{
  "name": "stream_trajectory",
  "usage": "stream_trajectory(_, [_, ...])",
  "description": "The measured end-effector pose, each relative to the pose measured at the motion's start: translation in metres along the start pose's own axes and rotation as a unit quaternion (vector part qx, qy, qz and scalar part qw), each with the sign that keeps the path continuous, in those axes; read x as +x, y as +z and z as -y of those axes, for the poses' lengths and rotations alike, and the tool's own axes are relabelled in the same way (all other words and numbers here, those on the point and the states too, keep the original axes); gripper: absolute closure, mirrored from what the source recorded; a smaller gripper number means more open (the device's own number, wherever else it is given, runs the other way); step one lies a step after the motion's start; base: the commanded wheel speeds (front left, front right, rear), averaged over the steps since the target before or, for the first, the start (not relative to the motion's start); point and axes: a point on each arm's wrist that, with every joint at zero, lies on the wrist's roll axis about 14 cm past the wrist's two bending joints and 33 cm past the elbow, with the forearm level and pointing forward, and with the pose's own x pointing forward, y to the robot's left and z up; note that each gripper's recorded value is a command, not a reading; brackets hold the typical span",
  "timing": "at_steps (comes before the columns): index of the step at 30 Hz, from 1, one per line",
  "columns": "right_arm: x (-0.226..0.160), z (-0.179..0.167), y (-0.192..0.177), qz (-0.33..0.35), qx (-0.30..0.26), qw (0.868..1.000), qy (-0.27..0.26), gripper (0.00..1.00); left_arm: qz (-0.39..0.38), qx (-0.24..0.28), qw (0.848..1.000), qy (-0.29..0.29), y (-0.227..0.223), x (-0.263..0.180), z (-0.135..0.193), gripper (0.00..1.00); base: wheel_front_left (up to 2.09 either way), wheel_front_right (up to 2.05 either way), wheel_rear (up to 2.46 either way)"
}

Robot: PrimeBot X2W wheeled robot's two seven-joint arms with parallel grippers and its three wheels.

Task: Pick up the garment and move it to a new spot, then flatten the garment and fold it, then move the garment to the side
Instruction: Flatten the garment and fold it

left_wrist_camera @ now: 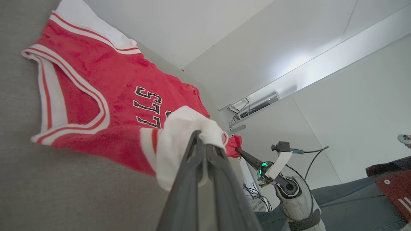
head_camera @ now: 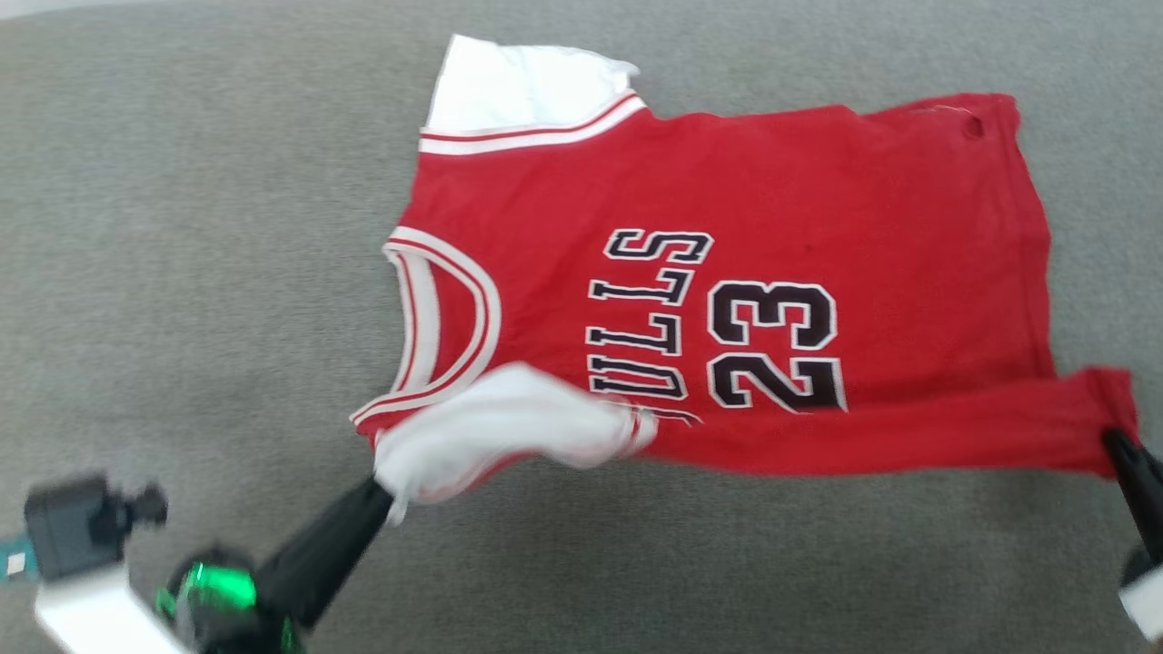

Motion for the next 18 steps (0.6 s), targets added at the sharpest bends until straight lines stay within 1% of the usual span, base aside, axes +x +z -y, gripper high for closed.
stream_trajectory(2, [0.008, -0.002, 0.004, 0.004, 0.003, 1.000, 0.003, 1.00, -0.007, -0.004, 1.000, -0.017, 0.007, 0.016, 0.002, 1.00, 0.00, 0.00, 0.00])
stream_trajectory(4, [0.018, -0.005, 0.008, 0.007, 0.007, 1.000, 0.007, 1.00, -0.020, 0.005, 1.000, -0.019, 0.015, 0.032, -0.005, 1.00, 0.00, 0.00, 0.00])
stream_trajectory(7, [0.037, -0.009, 0.014, 0.009, 0.005, 1.000, 0.011, 1.00, -0.036, -0.007, 0.999, -0.021, 0.027, 0.059, -0.016, 1.00, 0.00, 0.00, 0.00])
stream_trajectory(12, [0.063, -0.010, 0.007, -0.008, -0.003, 1.000, 0.008, 1.00, -0.060, -0.011, 0.998, 0.015, 0.044, 0.094, -0.058, 1.00, 0.00, 0.00, 0.00])
stream_trajectory(16, [0.077, -0.008, 0.000, -0.012, 0.002, 1.000, 0.002, 1.00, -0.084, -0.011, 0.995, 0.053, 0.042, 0.108, -0.094, 1.00, 0.00, 0.00, 0.00])
stream_trajectory(18, [0.082, -0.006, -0.007, -0.020, 0.001, 1.000, -0.003, 1.00, -0.095, -0.016, 0.993, 0.063, 0.037, 0.115, -0.105, 1.00, 0.00, 0.00, 0.00])
